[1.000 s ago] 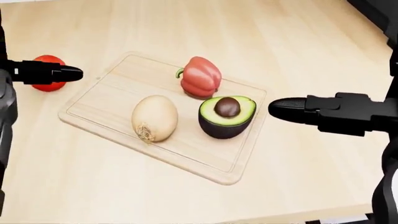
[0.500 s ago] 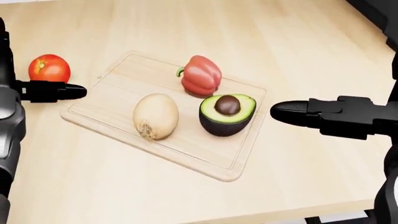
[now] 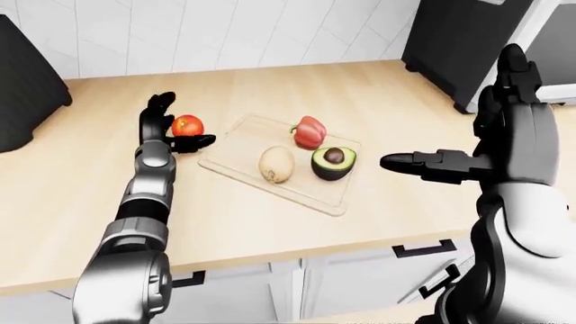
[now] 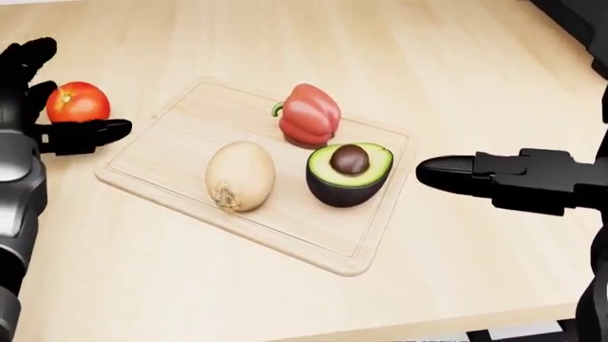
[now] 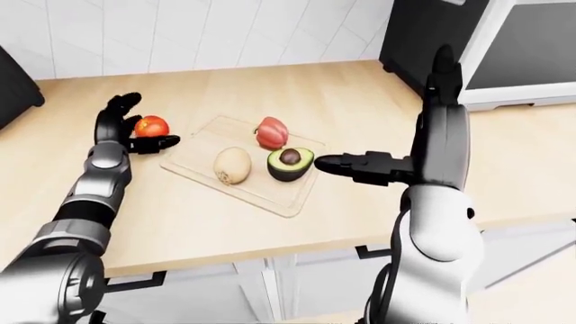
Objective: Place the avocado, onion, tomato and bell pepper on the cutting board.
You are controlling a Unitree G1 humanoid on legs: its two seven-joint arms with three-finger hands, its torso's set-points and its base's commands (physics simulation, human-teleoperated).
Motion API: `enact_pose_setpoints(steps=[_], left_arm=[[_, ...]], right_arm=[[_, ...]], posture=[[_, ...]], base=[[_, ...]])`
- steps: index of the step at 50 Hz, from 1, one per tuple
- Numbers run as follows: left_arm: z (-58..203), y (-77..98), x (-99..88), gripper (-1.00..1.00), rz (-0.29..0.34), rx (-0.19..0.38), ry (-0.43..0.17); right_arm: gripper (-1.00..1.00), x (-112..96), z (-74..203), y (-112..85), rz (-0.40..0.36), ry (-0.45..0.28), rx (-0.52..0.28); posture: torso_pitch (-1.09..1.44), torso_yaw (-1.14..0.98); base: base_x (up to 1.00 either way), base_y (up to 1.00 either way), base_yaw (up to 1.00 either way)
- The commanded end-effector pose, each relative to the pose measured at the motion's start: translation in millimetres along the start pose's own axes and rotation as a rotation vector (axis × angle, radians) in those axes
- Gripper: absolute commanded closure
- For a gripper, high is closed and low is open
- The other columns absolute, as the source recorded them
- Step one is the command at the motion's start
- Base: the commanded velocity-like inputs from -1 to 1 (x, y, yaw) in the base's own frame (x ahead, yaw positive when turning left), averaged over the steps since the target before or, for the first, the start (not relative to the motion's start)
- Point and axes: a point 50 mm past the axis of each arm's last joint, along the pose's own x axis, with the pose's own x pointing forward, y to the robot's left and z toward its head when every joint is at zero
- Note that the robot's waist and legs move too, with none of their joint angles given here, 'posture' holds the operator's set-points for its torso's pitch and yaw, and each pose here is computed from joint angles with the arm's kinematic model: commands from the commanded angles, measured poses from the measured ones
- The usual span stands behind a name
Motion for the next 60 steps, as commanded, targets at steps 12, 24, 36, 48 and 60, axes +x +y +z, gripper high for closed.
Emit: enact_pose_setpoints(steps=[12,24,36,48,60], left_arm=[[31,7.3,4.1,0.37,0.034,-0.01,-0.111],[44,15.2,4.9,0.63,0.049,-0.002,-0.139],[82,21.4,-0.1,0.65,0.044,0.015,-0.219],[117,-10.0,-16.6,0.69,-0.084,0.046,-0.306],[128,-39.5,-17.1,0.7,-0.16,0.042,-0.338]], right_arm=[[-1.0,-3,6,-4.0,-0.019,-0.064,0.009],[-1.0,-3,6,-4.5,-0.021,-0.061,0.008],[-1.0,-1,7,-3.1,-0.018,-0.063,0.007],[-1.0,-3,3,-2.5,-0.022,-0.057,0.009],[-1.0,-5,2,-4.7,-0.024,-0.056,0.007]], posture=[[0.0,0.0],[0.0,0.0],[0.0,0.0],[0.0,0.0],[0.0,0.0]], base=[[0.0,0.0,0.0],[0.0,0.0,0.0],[0.0,0.0,0.0],[0.0,0.0,0.0],[0.0,0.0,0.0]])
